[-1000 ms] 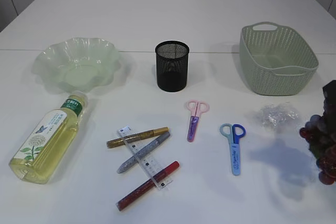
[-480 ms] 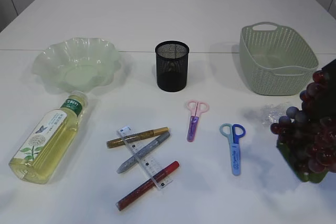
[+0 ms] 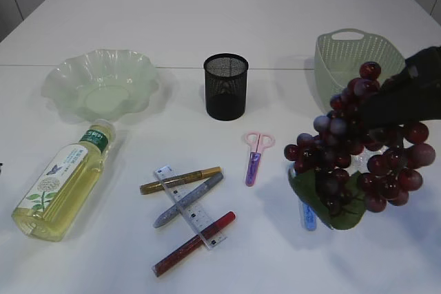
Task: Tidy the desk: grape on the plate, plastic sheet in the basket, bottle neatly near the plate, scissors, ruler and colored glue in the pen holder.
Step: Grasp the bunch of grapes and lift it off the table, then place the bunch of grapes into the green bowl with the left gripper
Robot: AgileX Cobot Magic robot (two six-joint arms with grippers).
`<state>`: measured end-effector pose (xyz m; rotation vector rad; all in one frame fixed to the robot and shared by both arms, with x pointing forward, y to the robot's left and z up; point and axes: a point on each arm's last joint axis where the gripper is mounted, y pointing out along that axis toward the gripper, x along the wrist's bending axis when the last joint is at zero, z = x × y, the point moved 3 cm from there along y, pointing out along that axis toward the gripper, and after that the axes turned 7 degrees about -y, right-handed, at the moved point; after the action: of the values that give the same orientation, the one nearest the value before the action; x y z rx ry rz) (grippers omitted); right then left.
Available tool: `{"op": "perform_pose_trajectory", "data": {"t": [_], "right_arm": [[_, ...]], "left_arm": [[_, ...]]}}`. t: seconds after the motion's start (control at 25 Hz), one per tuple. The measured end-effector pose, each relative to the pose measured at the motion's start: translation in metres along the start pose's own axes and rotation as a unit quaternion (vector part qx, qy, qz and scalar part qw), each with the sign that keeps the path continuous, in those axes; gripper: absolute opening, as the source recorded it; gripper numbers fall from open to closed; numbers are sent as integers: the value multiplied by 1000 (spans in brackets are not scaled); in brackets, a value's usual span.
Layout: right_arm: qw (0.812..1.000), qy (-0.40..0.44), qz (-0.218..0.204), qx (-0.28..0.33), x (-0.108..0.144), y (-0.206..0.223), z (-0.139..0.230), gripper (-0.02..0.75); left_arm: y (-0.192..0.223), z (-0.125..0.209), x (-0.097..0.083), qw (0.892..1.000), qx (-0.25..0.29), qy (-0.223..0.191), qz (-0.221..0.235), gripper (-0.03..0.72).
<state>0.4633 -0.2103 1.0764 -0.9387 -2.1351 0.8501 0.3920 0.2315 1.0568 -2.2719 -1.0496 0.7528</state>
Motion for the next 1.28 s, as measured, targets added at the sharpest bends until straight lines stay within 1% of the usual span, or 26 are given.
{"op": "perform_pose_trajectory", "data": {"t": [0.16,0.32,0.44,0.6,0.68,0.76,0.84,0.96,1.04,1.16,1.28], "right_arm": [[997,-40,-52,-34,13,-1,-8,104],[993,-62,-80,-56,20,-3,-12,104],[991,-66,-96,-61,24,-3,-13,104],[988,-61,-124,-61,30,-5,-13,104],[987,-59,-136,-61,33,-6,-13,104],[985,-59,-149,-58,37,-8,-13,104],[984,-63,-154,-59,39,-11,-15,104],[982,-71,-160,-63,42,-16,-19,104],[981,-74,-164,-68,44,-19,-22,103],[981,-74,-168,-69,46,-20,-22,103],[980,-75,-171,-66,46,-20,-22,103]], "left_arm": [[12,-7,5,1000,-7,5,23,405],[24,-16,6,998,-23,-2,55,410],[33,-23,7,996,-36,-8,86,449],[46,-35,9,991,-31,-21,132,499],[52,-42,8,989,-29,-12,146,506],[58,-49,2,986,-28,2,165,510],[66,-56,-9,981,-23,20,190,515],[84,-63,-26,975,-8,37,219,544],[98,-64,-35,973,4,48,227,563],[118,-68,-49,969,17,66,237,571],[132,-74,-64,963,21,85,253,573]]}}
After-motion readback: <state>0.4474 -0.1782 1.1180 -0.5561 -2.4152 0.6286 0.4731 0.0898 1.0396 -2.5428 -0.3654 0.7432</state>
